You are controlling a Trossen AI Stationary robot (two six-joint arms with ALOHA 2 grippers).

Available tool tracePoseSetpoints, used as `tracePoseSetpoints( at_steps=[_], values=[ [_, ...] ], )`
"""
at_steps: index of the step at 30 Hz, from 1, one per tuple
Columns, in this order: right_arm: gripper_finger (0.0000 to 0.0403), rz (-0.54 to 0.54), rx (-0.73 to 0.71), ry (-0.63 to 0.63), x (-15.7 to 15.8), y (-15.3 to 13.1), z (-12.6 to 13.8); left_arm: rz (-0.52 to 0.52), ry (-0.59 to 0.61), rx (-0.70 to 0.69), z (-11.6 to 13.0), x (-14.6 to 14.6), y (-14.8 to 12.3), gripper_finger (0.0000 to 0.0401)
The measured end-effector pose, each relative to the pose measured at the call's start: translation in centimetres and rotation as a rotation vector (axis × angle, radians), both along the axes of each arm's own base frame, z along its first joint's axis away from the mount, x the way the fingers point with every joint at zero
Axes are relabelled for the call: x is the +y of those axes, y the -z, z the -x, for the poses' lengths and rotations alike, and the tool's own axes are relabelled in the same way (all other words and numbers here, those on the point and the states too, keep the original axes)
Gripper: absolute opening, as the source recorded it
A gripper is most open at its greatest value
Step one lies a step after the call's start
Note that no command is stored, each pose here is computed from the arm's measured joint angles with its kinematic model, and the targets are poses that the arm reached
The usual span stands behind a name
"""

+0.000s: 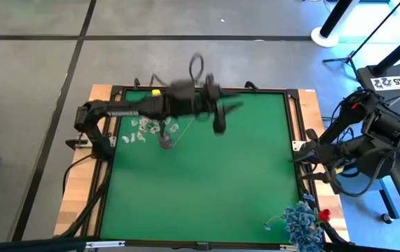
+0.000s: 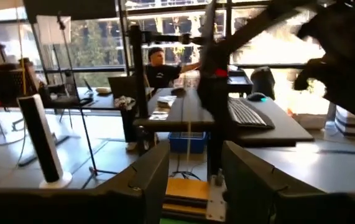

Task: Sort flowers into vase by color
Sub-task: Put the red flower into the blue vase

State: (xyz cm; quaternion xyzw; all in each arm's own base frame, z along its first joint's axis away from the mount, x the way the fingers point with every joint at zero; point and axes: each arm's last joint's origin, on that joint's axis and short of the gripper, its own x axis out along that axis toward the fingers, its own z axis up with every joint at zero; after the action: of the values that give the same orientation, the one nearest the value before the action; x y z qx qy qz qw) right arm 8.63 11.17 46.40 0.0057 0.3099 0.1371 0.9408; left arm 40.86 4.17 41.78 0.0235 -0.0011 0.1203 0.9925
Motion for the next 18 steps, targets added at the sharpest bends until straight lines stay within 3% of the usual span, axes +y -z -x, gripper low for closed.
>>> tracePoseSetpoints(
  at_steps=[5, 8, 13, 18],
  values=[
    [0.0237, 0.020, 0.010, 0.023, 0.5, 0.3, -0.7, 0.100, -0.038, -0.028, 2.3, 9.4, -1.1, 0.0144],
    [0.0237, 0.043, 0.004, 0.039, 0.9, 0.5, -1.0, 0.175, -0.144, -0.024, 4.5, 15.6, 0.3, 0.0144],
    [0.0237, 0.093, -0.016, 0.084, 1.8, 0.8, -1.7, 0.314, -0.303, 0.067, 8.2, 23.7, 5.5, 0.0144],
    [0.0237, 0.124, -0.003, 0.092, 2.8, 1.4, -2.4, 0.427, -0.380, 0.168, 10.9, 26.5, 12.3, 0.0144]
  ],
)
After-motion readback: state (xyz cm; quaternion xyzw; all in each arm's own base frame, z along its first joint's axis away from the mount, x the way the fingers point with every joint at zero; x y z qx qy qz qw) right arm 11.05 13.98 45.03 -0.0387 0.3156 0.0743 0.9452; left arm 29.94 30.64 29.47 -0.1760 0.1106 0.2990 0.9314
